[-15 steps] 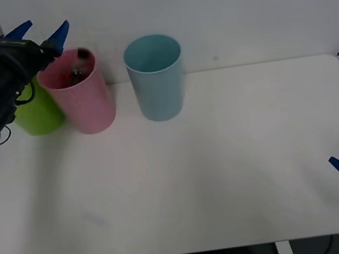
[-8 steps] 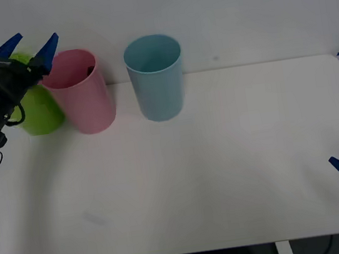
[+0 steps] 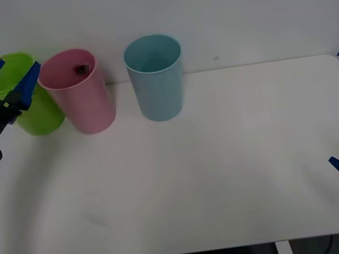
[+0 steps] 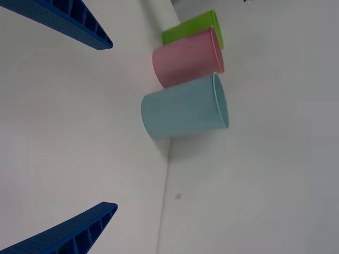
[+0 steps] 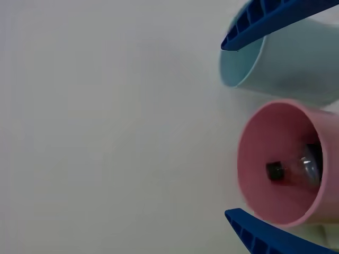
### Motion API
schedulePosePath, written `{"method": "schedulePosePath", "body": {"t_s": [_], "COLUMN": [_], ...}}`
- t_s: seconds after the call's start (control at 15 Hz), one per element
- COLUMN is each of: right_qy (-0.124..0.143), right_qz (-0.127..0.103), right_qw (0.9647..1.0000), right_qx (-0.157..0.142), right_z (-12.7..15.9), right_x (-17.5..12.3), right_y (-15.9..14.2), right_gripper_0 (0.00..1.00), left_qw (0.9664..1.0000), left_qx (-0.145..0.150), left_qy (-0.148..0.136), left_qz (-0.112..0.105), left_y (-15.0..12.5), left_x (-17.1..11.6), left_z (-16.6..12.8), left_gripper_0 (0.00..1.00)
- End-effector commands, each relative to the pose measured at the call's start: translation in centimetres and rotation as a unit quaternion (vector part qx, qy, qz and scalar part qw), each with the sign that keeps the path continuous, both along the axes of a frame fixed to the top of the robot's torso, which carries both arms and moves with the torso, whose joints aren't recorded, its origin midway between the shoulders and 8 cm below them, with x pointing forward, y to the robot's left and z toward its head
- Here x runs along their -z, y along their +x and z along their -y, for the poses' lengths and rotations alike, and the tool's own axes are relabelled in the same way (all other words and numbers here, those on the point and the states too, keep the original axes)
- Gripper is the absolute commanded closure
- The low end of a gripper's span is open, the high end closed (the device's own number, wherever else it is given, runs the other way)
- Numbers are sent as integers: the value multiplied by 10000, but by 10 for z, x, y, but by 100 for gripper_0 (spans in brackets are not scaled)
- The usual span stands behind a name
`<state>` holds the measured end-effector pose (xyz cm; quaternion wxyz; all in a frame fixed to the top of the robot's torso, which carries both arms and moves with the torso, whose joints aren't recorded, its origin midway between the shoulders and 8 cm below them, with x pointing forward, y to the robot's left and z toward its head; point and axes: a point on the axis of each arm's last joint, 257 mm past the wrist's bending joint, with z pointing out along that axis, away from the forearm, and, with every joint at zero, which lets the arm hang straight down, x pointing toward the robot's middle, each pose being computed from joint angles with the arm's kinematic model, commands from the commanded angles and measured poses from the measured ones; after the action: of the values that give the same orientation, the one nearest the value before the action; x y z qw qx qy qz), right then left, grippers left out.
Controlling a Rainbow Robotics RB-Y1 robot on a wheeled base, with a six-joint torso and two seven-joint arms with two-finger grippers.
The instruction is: Grasp the object on the table and drop it into the matching bin: aluminum can to the light blue bin, PET bottle to the pink bin.
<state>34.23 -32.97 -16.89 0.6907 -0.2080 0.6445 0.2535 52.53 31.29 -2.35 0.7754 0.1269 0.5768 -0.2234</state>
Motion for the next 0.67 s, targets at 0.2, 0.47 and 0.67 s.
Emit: {"method": "schedulePosePath", "body": {"t_s": [0.2, 0.47, 0.67], "right_qy": [0, 0, 0], "right_qz": [0, 0, 0], "right_qw": [10000, 10000, 10000], "right_qx": [0, 0, 0], "right_z": [0, 0, 0], "right_x": [0, 0, 0], "right_y": [0, 0, 0], "right_gripper_0": [0, 0, 0], "left_qw": [9984, 9939, 9886], "left_qx": [296, 421, 360], "left_qy": [423, 902, 1318], "left_qz": [-219, -471, -636], "left_y": [-46, -84, -112], "left_x": [29, 56, 78], "left_z": [-24, -47, -67], "left_gripper_0": [0, 0, 0]}}
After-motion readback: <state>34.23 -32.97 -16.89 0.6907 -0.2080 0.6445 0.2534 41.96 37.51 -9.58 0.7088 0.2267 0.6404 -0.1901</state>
